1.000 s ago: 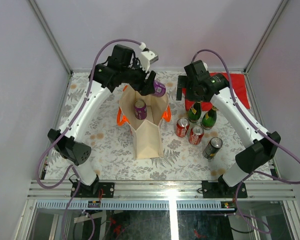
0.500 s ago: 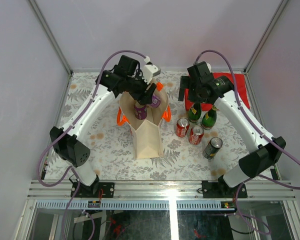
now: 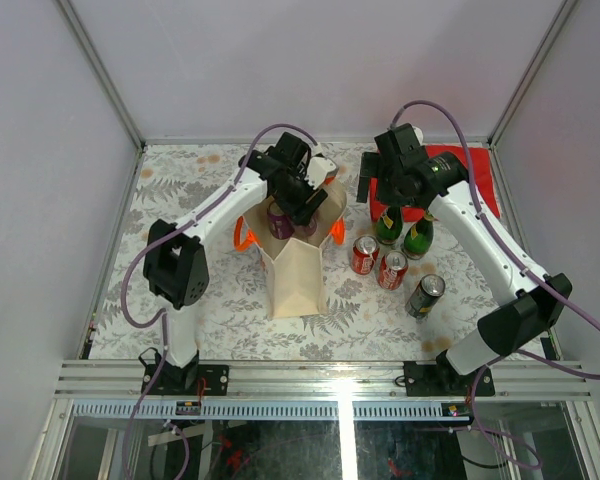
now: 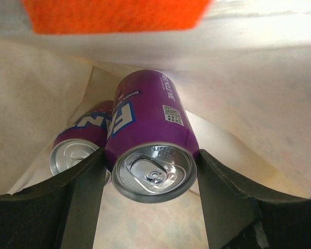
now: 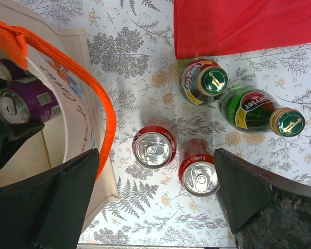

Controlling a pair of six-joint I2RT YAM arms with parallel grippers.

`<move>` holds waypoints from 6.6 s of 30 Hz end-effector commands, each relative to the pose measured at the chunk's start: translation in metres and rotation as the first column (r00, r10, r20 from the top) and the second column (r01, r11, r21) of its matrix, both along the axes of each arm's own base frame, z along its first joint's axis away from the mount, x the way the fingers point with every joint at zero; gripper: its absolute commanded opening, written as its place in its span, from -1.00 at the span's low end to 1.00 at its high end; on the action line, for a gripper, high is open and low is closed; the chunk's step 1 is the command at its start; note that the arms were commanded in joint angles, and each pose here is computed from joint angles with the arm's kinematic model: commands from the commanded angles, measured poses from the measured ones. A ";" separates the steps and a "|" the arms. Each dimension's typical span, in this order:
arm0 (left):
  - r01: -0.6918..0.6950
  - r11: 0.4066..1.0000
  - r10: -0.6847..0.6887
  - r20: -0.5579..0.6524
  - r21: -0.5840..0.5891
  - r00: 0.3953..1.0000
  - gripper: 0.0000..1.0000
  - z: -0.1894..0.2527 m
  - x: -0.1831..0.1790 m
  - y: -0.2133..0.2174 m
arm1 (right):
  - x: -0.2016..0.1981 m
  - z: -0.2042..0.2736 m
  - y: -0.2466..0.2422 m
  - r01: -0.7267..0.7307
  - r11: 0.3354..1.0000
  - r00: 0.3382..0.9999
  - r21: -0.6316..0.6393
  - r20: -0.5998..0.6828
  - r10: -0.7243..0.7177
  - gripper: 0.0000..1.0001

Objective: Place the beverage into the canvas bag
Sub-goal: Place the drink in the canvas bag, then adjust the drink in the canvas bag.

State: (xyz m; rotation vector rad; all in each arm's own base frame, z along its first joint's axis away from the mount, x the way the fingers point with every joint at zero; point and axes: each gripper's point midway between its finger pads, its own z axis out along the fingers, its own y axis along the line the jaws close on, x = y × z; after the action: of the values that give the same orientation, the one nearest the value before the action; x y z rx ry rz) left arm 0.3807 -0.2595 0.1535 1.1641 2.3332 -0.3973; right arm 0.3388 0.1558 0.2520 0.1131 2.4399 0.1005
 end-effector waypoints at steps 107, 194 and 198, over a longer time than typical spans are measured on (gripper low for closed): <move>0.663 0.748 -0.637 0.308 0.023 0.707 0.41 0.058 -0.132 0.004 | 0.008 0.020 0.003 -0.078 0.995 0.995 -0.063 -0.063 0.074 0.98; 0.071 0.982 -0.009 -0.330 0.177 0.944 0.34 -0.137 -0.117 0.029 | 0.033 0.009 -0.020 -0.033 0.998 0.994 -0.061 -0.108 0.027 0.98; 0.038 0.978 0.029 -0.314 0.203 0.949 0.35 -0.137 -0.117 0.035 | 0.032 0.007 -0.020 -0.035 0.998 0.993 -0.060 -0.112 0.028 0.98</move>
State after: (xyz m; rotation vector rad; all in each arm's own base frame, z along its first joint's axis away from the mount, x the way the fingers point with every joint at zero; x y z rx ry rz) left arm 0.3156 -0.2532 0.0730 1.2796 2.3961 -0.3793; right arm 0.3704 0.1411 0.2407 0.0505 2.5994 0.0272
